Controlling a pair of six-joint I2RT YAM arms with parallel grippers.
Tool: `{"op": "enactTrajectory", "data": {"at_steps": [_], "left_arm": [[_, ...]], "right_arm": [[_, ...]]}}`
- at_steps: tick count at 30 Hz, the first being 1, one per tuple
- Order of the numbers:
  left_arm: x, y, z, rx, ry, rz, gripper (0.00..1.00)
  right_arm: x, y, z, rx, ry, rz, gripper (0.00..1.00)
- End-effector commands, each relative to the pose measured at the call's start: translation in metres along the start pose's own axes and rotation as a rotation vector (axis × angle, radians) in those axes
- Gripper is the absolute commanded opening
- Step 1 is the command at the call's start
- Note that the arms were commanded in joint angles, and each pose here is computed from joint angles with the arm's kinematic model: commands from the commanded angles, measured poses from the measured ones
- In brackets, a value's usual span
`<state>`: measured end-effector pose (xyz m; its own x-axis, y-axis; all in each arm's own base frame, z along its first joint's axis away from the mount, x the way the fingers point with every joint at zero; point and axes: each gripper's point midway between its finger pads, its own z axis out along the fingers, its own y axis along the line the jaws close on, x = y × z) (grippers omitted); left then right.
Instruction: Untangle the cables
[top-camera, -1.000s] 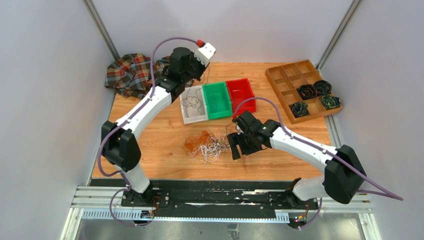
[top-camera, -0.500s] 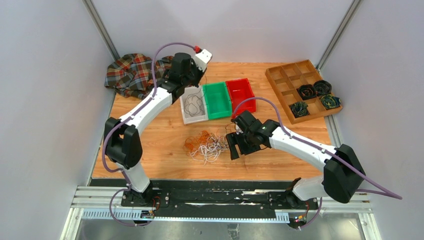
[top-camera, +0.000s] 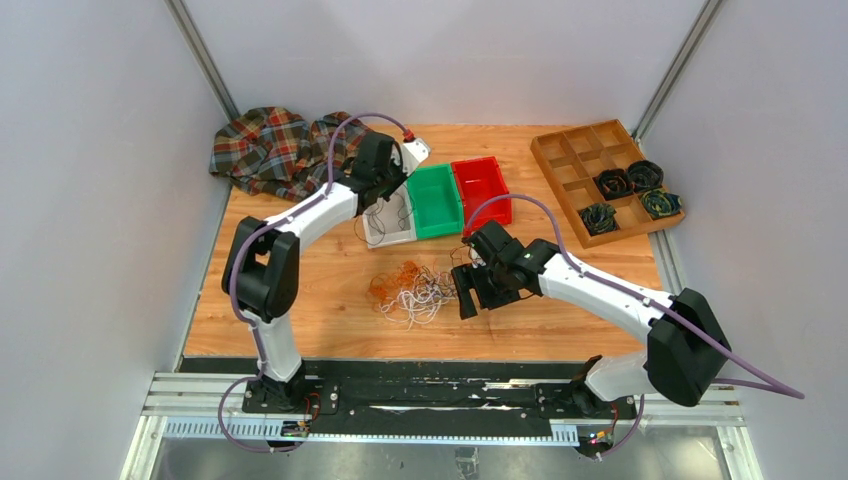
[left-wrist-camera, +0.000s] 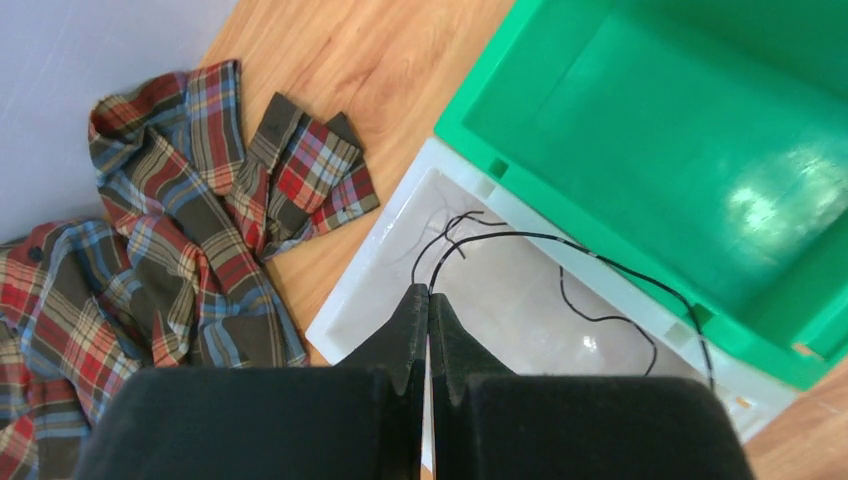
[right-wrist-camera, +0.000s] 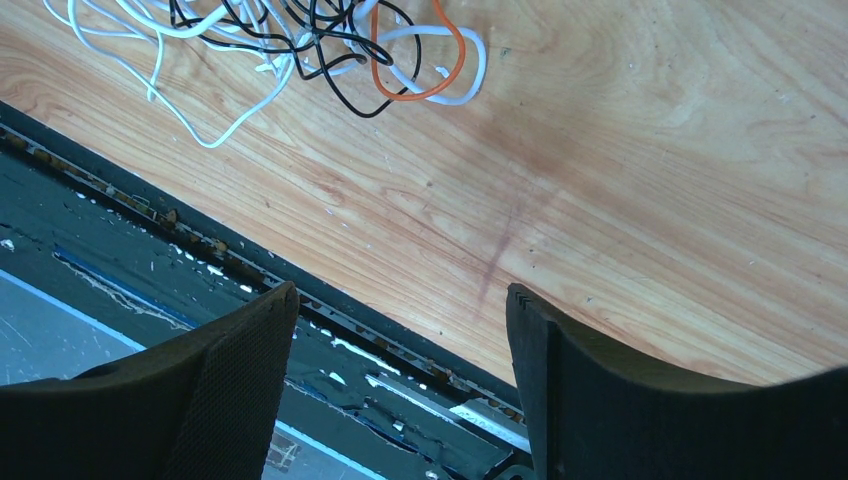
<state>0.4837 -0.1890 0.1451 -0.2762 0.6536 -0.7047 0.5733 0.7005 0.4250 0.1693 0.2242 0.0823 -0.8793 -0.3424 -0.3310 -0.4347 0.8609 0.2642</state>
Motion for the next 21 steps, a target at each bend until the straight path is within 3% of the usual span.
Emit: {"op": "enactTrajectory", "data": {"at_steps": [1,11,21], "left_arm": [[0.014,0.015,0.015,-0.065,0.03,0.1,0.0],[0.051,0.028,0.023,-0.136,0.181,0.096,0.0],[0.024,0.013,0.04,-0.08,0.103,-0.002,0.0]], "right_arm": [[-0.003,0.004,-0.002,-0.012,-0.007,0.009,0.76],[-0.005,0.002,0.002,0.005,0.011,0.0,0.76],[-0.005,0.002,-0.003,0.011,0.003,0.017,0.76]]}}
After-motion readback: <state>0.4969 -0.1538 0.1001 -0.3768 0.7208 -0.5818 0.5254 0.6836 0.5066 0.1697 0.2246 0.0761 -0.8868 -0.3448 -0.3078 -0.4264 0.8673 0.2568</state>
